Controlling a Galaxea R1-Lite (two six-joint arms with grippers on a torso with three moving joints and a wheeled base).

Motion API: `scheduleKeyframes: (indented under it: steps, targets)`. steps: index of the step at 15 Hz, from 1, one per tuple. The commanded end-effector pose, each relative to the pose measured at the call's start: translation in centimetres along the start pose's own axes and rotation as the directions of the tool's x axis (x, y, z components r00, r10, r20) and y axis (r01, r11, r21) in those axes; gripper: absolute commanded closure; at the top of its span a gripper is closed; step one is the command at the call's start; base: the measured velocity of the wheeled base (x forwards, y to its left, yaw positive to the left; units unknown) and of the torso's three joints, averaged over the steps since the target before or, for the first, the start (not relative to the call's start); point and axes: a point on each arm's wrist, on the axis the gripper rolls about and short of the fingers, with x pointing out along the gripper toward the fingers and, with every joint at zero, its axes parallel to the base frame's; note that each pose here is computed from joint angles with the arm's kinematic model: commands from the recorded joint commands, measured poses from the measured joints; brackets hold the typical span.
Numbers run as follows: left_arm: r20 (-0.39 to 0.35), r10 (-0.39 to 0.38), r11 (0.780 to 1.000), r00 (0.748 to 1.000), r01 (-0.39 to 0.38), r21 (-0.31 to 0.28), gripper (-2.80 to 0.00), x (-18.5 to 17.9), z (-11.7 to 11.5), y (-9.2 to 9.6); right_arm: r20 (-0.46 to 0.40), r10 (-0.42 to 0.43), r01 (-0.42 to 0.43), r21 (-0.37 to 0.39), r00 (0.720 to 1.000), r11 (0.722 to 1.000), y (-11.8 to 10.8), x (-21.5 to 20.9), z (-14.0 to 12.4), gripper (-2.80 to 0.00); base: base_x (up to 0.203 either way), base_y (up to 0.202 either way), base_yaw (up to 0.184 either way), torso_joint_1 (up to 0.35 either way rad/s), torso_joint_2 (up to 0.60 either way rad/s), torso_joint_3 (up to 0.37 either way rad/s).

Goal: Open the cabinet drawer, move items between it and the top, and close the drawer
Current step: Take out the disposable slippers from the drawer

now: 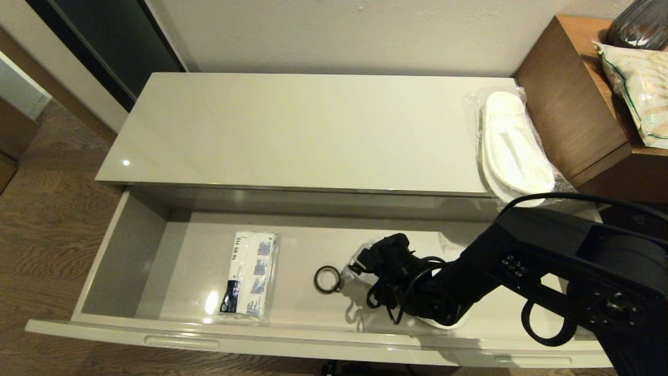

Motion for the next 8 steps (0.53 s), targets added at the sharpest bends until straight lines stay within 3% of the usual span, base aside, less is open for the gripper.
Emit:
scheduleKeyframes:
  steps: [1, 4, 5, 8]
  targets:
    - [0.0, 0.0, 1.0, 1.0, 0.0, 0.0, -2.8, 0.01, 0.01, 0.0, -0.013, -0.008, 0.008, -0.016, 1.0, 1.0, 1.22, 1.33, -1.07, -2.8, 0.0, 0.0, 0.0, 0.0, 0.0, 0.0]
    - [-0.002, 0.0, 1.0, 1.0, 0.0, 0.0, -2.8, 0.01, 0.0, 0.0, -0.012, -0.009, 0.009, -0.022, 1.0, 1.0, 1.63, 1.55, -1.4, -2.8, 0.0, 0.0, 0.0, 0.0, 0.0, 0.0]
    - [-0.002, 0.0, 1.0, 1.0, 0.0, 0.0, -2.8, 0.01, 0.0, 0.0, -0.012, -0.009, 0.009, -0.026, 1.0, 1.0, 1.55, 1.47, -1.35, 0.0, 0.0, 0.0, 0.0, 0.0, 0.0, 0.0]
    - [-0.002, 0.0, 1.0, 1.0, 0.0, 0.0, -2.8, 0.01, 0.0, 0.0, -0.009, -0.024, 0.024, -0.037, 1.0, 0.999, 1.1, 1.11, -1.11, 0.0, 0.0, 0.0, 0.0, 0.0, 0.0, 0.0]
